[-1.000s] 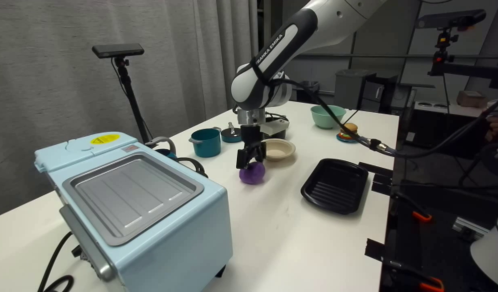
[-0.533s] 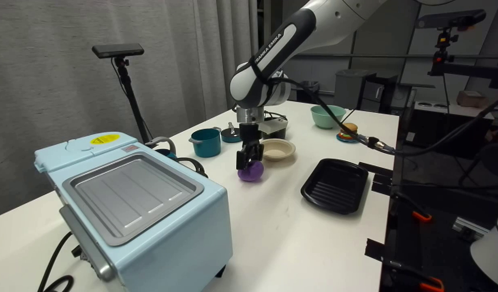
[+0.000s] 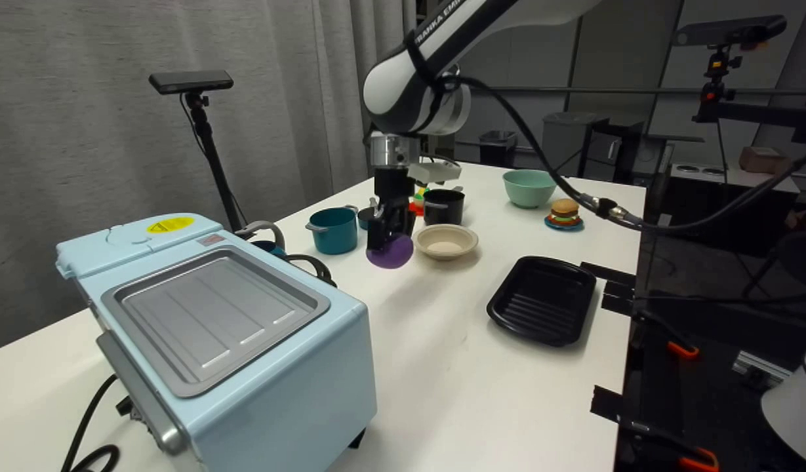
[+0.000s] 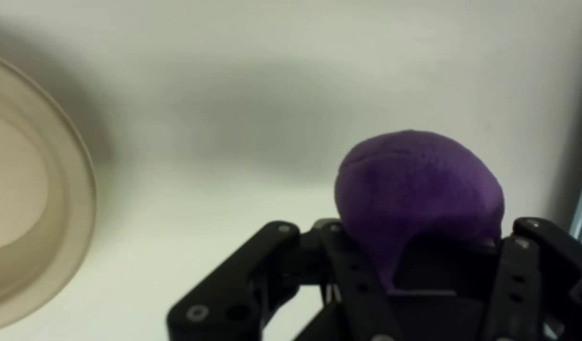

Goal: Put the grape toy in the beige toy

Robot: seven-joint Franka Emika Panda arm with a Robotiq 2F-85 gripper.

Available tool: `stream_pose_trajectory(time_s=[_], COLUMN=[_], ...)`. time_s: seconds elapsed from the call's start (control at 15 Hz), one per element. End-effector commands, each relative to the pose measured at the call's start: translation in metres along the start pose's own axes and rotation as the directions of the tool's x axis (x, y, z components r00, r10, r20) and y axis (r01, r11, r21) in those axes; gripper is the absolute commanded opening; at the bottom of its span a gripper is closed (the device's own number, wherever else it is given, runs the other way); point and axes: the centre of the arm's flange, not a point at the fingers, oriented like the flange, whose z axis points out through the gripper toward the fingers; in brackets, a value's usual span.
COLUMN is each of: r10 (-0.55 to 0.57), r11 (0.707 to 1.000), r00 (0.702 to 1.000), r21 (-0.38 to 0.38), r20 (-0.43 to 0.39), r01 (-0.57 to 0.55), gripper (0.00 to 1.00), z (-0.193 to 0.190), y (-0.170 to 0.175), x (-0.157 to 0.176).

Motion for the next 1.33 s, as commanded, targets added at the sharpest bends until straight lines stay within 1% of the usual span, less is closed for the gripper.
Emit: stream_pose_trajectory(time_s=[0.0, 0.07, 0.13, 0.27, 0.4, 0.6, 0.87, 1.0, 1.13, 1.27], r10=[0.004, 0.005, 0.014, 0.03, 0.05, 0.104, 0.187, 0.22, 0.237, 0.239], r11=[0.999, 0.998, 0.997, 0.993, 0.988, 0.975, 0.954, 0.945, 0.941, 0.94], r00=[1.0, 0.999, 0.998, 0.993, 0.985, 0.973, 0.953, 0.945, 0.945, 0.952], r21=[-0.052, -0.068, -0.081, -0.106, -0.135, -0.173, -0.189, -0.187, -0.189, -0.201], r20=[-0.026, -0.043, -0.066, -0.115, -0.162, -0.204, -0.238, -0.243, -0.226, -0.192], r01=[-0.005, -0.008, -0.019, -0.042, -0.072, -0.14, -0.235, -0.268, -0.281, -0.277], gripper=[0.0, 0.0, 0.0, 0.0, 0.0, 0.0, 0.0, 0.0, 0.0, 0.0], z=[-0.082, -0.103, -0.115, -0.148, -0.173, -0.185, -0.185, -0.177, -0.163, -0.141], y=[-0.021, -0.02, -0.015, 0.004, 0.033, 0.083, 0.156, 0.182, 0.199, 0.203], x=[-0.032, -0.036, -0.041, -0.049, -0.056, -0.065, -0.073, -0.072, -0.066, -0.056])
